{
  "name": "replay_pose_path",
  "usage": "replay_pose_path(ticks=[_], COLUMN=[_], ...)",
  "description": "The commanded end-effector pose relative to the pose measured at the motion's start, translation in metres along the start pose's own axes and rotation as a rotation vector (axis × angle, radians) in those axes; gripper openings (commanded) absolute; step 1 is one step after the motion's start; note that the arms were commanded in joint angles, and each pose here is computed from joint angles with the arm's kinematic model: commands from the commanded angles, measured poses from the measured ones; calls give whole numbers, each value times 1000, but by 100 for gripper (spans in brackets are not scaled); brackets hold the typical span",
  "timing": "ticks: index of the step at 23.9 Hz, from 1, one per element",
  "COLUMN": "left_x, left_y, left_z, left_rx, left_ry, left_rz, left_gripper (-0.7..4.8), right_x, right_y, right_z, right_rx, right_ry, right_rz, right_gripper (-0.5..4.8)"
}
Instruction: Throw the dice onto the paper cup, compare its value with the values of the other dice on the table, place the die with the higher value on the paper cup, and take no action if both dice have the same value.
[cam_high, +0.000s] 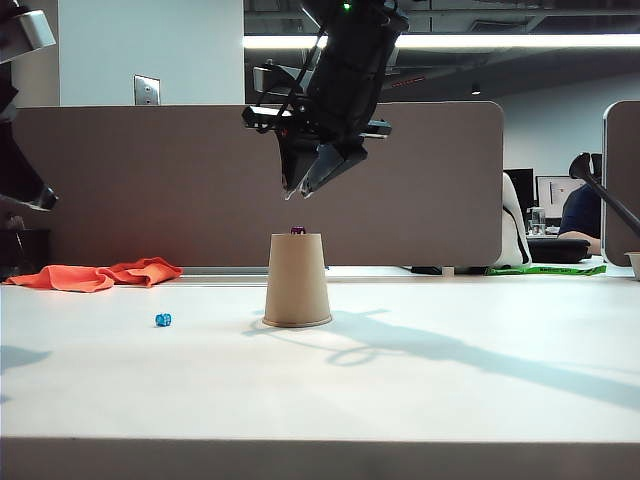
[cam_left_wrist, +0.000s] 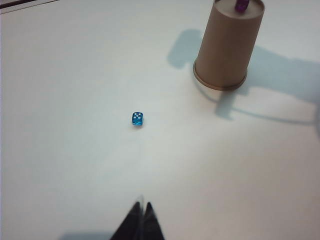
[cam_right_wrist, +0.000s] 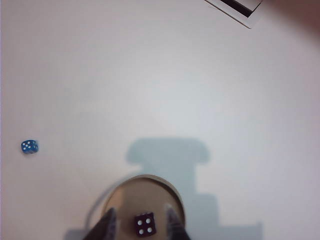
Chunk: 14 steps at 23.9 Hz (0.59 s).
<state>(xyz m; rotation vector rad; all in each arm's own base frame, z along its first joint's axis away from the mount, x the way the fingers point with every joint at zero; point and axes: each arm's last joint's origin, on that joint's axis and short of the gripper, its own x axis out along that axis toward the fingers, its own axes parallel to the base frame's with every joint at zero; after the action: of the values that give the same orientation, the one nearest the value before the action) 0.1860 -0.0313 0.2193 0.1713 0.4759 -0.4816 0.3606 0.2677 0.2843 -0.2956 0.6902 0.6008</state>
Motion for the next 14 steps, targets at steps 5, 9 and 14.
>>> replay_pose_path(ticks=[5, 9, 14], left_x=[-1, -1, -1], left_y=[0, 0, 0], left_z=[3, 3, 3], left_rx=[1, -3, -25], left_ry=[-18, -18, -18], left_rz=[-1, -1, -1], left_gripper=[-5, -5, -6], right_x=[10, 19, 27], right_y=[2, 4, 4], right_z=[-3, -8, -13], right_rx=[-2, -5, -7], right_ry=[15, 42, 68], right_rz=[7, 10, -16], right_gripper=[154, 154, 186])
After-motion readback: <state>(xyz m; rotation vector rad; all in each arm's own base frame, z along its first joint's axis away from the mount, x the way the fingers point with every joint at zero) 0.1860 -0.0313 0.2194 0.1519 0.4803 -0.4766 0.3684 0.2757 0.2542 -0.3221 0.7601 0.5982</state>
